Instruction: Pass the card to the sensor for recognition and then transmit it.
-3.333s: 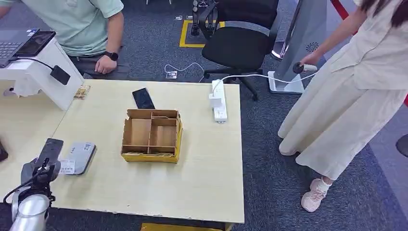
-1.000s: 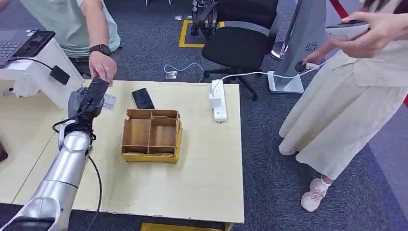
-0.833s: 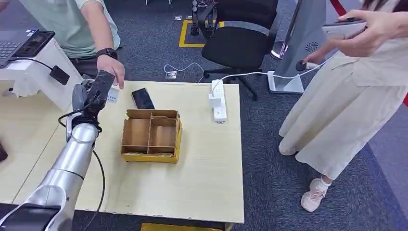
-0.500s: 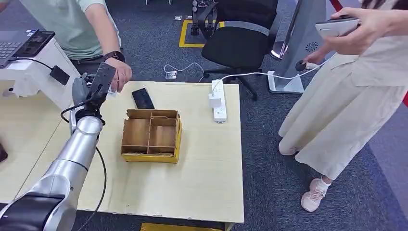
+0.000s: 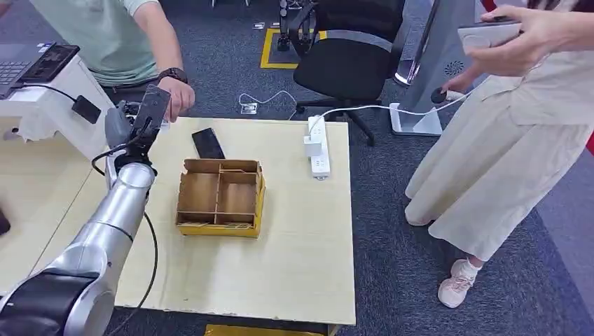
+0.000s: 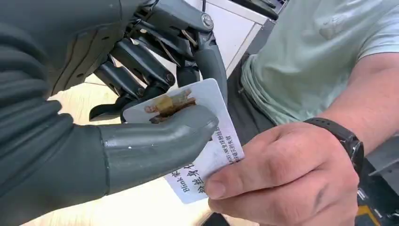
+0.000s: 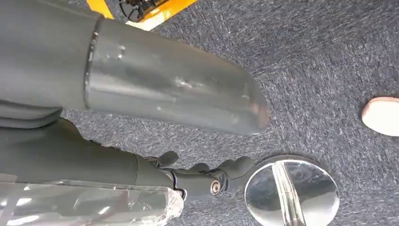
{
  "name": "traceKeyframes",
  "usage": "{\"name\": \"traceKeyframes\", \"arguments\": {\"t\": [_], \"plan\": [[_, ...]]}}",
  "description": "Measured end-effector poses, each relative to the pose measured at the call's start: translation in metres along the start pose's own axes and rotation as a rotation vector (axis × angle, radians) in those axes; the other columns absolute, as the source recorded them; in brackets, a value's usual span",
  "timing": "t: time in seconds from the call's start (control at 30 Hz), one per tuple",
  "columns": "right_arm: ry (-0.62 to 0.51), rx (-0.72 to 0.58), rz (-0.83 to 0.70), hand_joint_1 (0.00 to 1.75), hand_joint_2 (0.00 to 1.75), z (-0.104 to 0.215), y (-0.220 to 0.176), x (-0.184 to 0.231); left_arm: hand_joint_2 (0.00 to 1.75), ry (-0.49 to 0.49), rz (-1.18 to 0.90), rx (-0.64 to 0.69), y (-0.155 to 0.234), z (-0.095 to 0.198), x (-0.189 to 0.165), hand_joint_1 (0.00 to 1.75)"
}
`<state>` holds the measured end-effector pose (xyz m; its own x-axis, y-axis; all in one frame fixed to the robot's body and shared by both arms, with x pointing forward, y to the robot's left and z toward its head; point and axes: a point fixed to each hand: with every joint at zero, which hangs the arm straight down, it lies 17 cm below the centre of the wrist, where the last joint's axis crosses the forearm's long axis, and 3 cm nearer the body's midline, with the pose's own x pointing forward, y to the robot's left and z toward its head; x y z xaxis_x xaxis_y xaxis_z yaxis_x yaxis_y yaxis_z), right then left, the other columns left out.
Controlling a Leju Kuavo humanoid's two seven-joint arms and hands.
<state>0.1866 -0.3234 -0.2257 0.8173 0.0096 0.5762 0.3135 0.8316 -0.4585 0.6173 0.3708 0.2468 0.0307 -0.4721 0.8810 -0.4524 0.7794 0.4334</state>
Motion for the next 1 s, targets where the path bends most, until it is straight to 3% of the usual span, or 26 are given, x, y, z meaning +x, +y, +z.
{"name": "traceKeyframes", "arguments": {"t": [0.03, 0.07, 0.1, 0.57, 1.0], "plan": [[0.0, 0.0, 0.001, 0.0, 0.0, 0.0, 0.0, 0.0, 1.75, 0.003, 0.003, -0.005, -0.001, 0.0, 0.0, 1.75], [0.001, 0.0, 0.002, 0.0, 0.0, 0.0, 0.0, -0.001, 1.75, 0.005, 0.006, -0.011, -0.003, 0.0, -0.001, 1.55], [0.002, 0.001, 0.003, 0.0, 0.0, 0.001, 0.0, -0.002, 1.75, 0.006, 0.006, -0.012, -0.003, 0.0, -0.001, 0.0], [-0.007, 0.012, 0.02, 0.0, 0.0, 0.002, 0.003, -0.002, 1.75, 0.014, 0.031, 0.012, 0.005, 0.005, -0.014, 0.0], [-0.007, 0.013, 0.038, 0.0, 0.0, 0.003, 0.003, -0.002, 1.75, 0.024, -0.008, 0.19, 0.076, 0.008, -0.044, 0.0]]}}
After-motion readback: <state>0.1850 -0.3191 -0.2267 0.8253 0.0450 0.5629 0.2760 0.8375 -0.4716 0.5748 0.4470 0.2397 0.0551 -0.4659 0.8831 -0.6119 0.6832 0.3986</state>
